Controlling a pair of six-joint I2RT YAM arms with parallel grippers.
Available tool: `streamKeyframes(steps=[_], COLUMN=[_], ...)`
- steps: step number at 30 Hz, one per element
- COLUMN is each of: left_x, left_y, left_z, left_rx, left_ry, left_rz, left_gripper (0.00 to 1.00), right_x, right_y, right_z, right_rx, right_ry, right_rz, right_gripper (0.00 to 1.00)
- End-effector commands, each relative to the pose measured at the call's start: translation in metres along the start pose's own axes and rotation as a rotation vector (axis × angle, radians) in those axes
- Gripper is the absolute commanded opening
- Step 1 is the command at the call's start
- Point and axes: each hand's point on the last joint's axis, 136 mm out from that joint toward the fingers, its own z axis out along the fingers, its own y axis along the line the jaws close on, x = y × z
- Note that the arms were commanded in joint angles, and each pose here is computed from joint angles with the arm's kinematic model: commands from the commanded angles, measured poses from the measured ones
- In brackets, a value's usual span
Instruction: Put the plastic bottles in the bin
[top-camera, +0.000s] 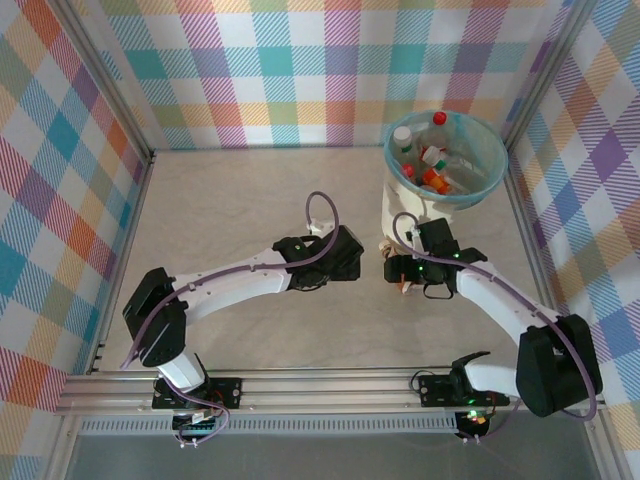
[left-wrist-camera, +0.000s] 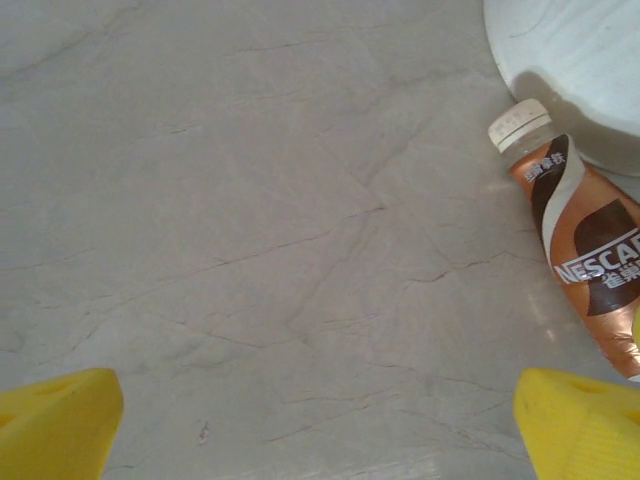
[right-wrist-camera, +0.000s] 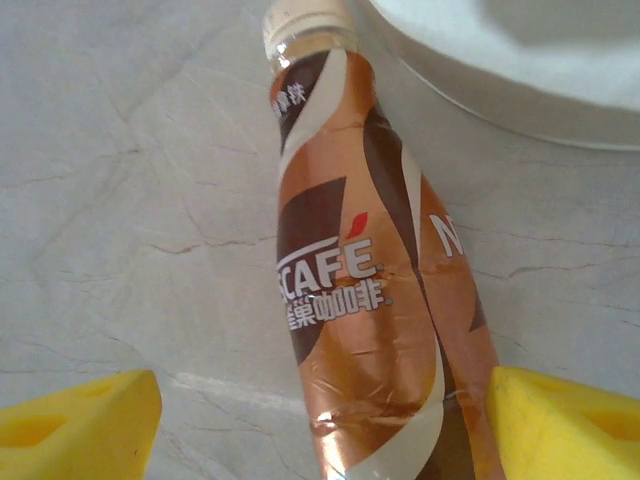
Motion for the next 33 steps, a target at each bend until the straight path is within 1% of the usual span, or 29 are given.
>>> streamKeyframes(steps=[1, 8, 19, 22, 26, 30, 33], left_x=[-0.007, -0.006, 0.001, 0.002, 0.000, -0.008, -0.027], left_y=[0.015, 0.027, 0.034, 0.036, 0.038, 0.042, 0.052], left_z=[-0.015, -0.015, -0.007, -0.006, -0.006, -0.011, -0.026], left_rx=[-0.015, -0.039, -0.061, -0.067, -0.069, -0.073, -0.122], left_ry=[-0.030, -0.037, -0.017, -0.013, -0.015, -0.035, -0.097], left_rz=[-0.036, -0.045, -0.045, -0.046, -0.050, -0.046, -0.005], left_gripper=[1.00, 1.00, 1.00, 1.00, 1.00, 1.00, 1.00], right_x=[-0.015, -0.013, 0.001, 0.003, 0.004, -0.002, -0.010], right_y=[0.000, 0.002, 0.020, 0.022, 0.026, 0.041, 0.065], right_z=[-0.003, 0.006, 0.037, 0.043, 0.045, 0.034, 0.015], right_rx=[0.043, 0.099, 0.129, 0.134, 0.131, 0.094, 0.006], right_ry=[-0.041, -0.003, 0.075, 0.083, 0.094, 0.079, 0.046], right_rz=[-0.003, -0.027, -0.091, -0.100, -0.106, -0.135, -0.175], right_gripper=[0.85, 0.87, 0.86, 0.81, 0.68, 0.60, 0.55])
